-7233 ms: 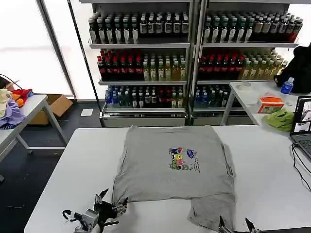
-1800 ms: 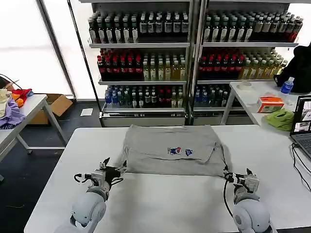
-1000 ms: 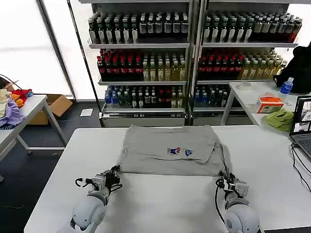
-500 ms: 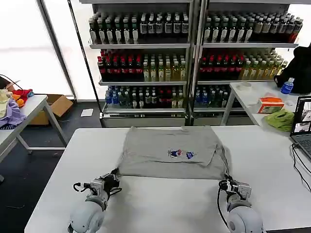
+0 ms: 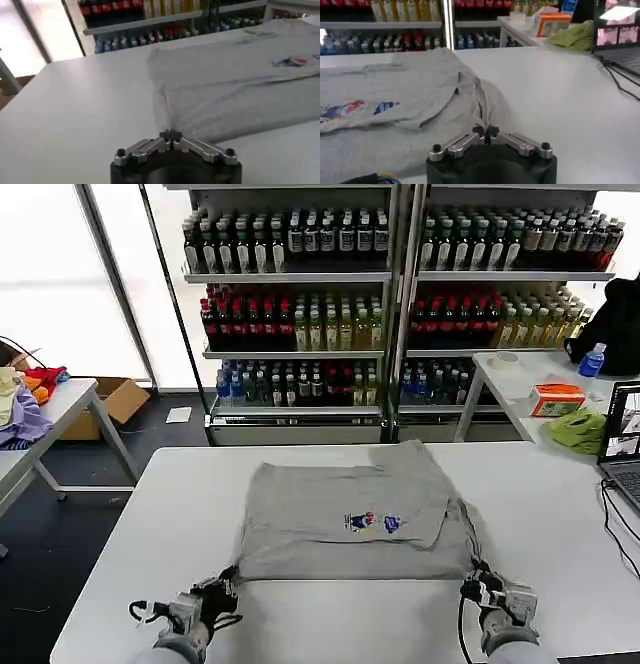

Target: Fold and organize the clothes.

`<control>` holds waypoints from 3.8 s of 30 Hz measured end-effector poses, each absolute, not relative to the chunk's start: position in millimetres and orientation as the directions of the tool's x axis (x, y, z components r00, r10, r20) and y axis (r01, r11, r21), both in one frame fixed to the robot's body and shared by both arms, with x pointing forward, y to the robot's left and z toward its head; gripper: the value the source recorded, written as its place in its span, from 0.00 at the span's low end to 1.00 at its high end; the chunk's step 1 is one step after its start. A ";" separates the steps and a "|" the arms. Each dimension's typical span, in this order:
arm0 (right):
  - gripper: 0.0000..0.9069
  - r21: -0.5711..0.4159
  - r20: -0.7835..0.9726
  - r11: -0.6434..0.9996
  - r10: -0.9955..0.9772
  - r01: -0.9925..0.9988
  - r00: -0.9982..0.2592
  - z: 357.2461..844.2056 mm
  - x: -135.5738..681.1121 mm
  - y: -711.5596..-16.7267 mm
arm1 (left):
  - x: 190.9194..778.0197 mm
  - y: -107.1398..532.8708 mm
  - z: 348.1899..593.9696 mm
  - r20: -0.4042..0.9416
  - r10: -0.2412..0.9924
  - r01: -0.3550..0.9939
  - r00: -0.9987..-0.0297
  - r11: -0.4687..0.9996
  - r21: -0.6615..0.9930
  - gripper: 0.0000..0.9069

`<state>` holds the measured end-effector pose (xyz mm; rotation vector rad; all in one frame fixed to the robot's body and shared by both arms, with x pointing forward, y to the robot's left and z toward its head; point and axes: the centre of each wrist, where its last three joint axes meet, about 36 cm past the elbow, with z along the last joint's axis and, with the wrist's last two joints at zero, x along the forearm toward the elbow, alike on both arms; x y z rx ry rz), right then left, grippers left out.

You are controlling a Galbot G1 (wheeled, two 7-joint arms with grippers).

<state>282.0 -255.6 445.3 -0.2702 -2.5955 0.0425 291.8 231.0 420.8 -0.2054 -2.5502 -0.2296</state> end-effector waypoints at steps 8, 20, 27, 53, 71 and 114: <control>0.00 -0.129 0.538 0.975 0.223 0.182 -0.813 443.0 248.7 -259.3 | 259.2 226.7 436.2 0.555 0.113 0.206 -0.824 0.973 0.108 0.00; 1.00 -0.182 0.568 0.968 0.246 0.172 -0.785 440.3 230.2 -266.0 | 229.5 220.2 441.9 0.586 0.140 0.229 -0.798 0.970 0.080 0.11; 1.00 -0.202 0.568 0.965 0.255 0.168 -0.782 448.1 225.4 -269.3 | 227.9 217.0 444.3 0.570 0.152 0.227 -0.807 0.972 0.062 1.00; 1.00 -0.120 0.324 0.960 0.279 0.253 -0.904 480.3 342.5 -310.1 | 322.7 218.9 448.6 0.377 0.223 0.247 -0.899 0.969 0.016 1.00; 1.00 -0.081 0.379 0.988 0.154 0.133 -0.913 452.8 489.5 -294.2 | 481.3 215.9 425.6 0.407 0.270 0.293 -0.873 0.956 -0.006 1.00; 0.69 -0.093 0.526 0.987 0.159 0.129 -0.835 392.8 610.7 -286.2 | 588.6 218.9 394.2 0.566 0.197 0.264 -0.800 0.964 0.038 0.01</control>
